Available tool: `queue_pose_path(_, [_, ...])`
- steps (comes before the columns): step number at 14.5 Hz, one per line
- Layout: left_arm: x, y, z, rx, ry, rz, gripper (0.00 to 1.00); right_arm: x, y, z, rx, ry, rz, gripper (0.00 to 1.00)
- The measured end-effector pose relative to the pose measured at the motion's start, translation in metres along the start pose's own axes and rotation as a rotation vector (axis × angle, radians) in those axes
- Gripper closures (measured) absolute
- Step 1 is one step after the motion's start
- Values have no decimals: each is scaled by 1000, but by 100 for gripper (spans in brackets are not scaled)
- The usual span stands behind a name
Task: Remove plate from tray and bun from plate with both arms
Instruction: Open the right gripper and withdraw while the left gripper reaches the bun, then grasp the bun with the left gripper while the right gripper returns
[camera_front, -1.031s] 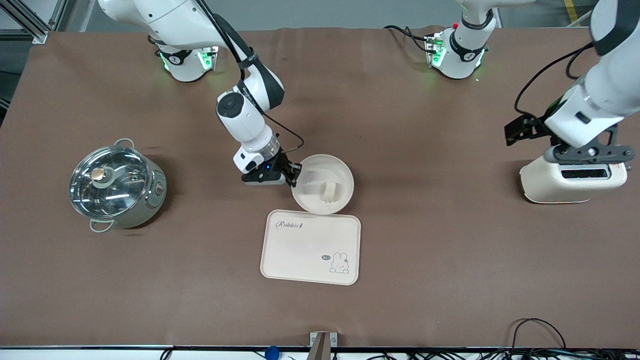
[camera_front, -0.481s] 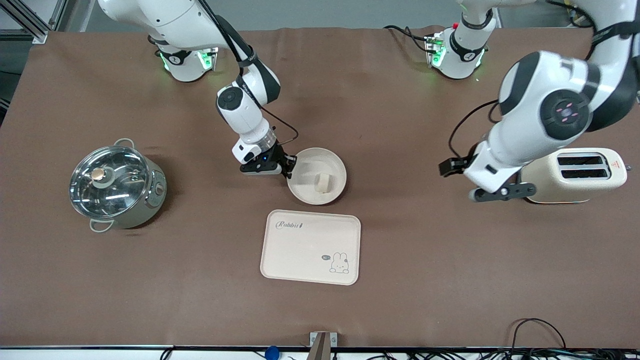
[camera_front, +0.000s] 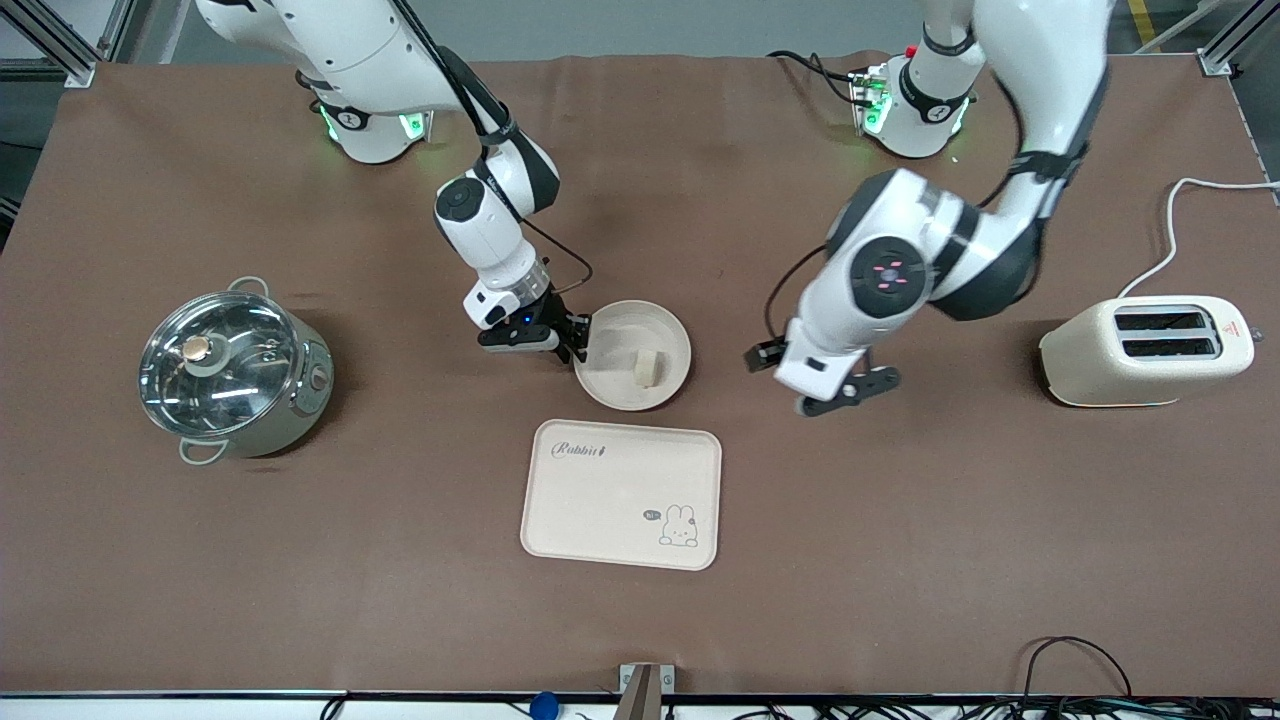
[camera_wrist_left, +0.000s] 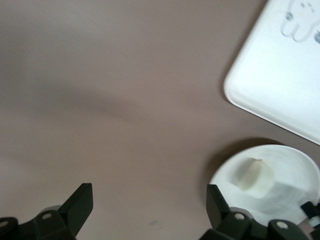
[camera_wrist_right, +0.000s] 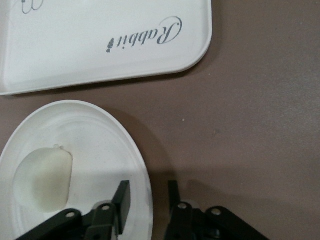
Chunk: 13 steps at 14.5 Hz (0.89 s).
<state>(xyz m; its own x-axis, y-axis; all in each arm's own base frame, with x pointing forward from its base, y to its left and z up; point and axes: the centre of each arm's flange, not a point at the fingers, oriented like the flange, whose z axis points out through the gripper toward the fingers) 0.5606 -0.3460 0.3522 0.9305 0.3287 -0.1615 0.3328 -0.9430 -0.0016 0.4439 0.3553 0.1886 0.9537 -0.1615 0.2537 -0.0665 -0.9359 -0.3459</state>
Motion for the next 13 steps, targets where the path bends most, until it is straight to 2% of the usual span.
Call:
queue_pose_path(2, [-17, 27, 24, -27, 6, 4, 0, 8, -8, -13, 8, 5, 5, 39])
queue_pose_path(3, [-25, 39, 35, -41, 9, 11, 0, 14, -11, -22, -7, -18, 14, 32])
queue_pose_path(4, [-33, 49, 45, -53, 10, 21, 0, 23, -10, -35, -30, -49, 28, 18])
queue_pose_path(6, [-51, 70, 63, -74, 12, 29, 0, 49, 0, -66, -75, -95, 69, 1])
queue_pose_path(8, [-66, 92, 77, -90, 6, 17, 4, 81, 17, -106, -122, -145, 122, 0])
queue_pose_path(10, [-71, 110, 89, -101, 0, 14, 8, 115, 46, -147, -186, -234, 178, 0])
queue_pose_path(11, [-69, 117, 97, -106, 6, 18, 15, 136, 64, -168, -197, -259, 173, 0])
queue_pose_path(13, [-67, 125, 113, -112, 42, 38, 16, 180, 102, -211, -195, -290, 130, 0])
